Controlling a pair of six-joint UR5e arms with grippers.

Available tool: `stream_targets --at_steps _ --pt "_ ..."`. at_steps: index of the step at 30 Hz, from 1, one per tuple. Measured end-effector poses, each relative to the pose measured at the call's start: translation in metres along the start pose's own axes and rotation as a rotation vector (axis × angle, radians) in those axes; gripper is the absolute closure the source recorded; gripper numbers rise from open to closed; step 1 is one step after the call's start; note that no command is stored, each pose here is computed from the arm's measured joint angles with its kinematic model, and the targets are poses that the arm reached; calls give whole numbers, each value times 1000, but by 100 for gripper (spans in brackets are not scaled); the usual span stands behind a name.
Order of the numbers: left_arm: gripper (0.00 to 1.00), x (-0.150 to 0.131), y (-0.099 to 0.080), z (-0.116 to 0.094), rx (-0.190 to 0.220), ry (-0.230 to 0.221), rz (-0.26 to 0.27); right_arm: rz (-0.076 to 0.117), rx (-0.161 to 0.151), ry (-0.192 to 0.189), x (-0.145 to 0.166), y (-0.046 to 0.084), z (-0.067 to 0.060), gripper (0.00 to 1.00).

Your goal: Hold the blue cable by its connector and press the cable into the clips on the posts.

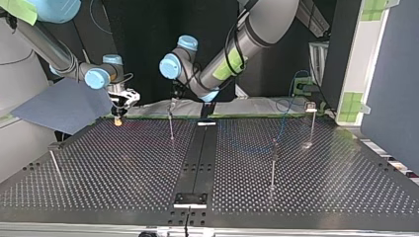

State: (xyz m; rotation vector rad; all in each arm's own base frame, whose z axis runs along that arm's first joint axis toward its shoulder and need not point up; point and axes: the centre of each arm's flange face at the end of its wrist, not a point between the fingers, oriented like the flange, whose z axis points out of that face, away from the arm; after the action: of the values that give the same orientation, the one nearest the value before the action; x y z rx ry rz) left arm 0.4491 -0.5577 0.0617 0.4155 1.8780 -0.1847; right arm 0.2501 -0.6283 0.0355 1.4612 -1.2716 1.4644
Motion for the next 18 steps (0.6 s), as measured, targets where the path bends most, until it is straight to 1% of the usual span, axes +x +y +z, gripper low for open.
stream_targets --at_steps 5,10,18 --pt "0 -4 -5 -2 -9 -24 -17 0 0 0 0 0 0 100" --pt "0 -18 -10 -6 -9 -65 -51 0 1 -1 0 0 0 100" --pt "0 -20 -17 -10 9 -71 -57 0 1 -2 -1 -1 0 100"
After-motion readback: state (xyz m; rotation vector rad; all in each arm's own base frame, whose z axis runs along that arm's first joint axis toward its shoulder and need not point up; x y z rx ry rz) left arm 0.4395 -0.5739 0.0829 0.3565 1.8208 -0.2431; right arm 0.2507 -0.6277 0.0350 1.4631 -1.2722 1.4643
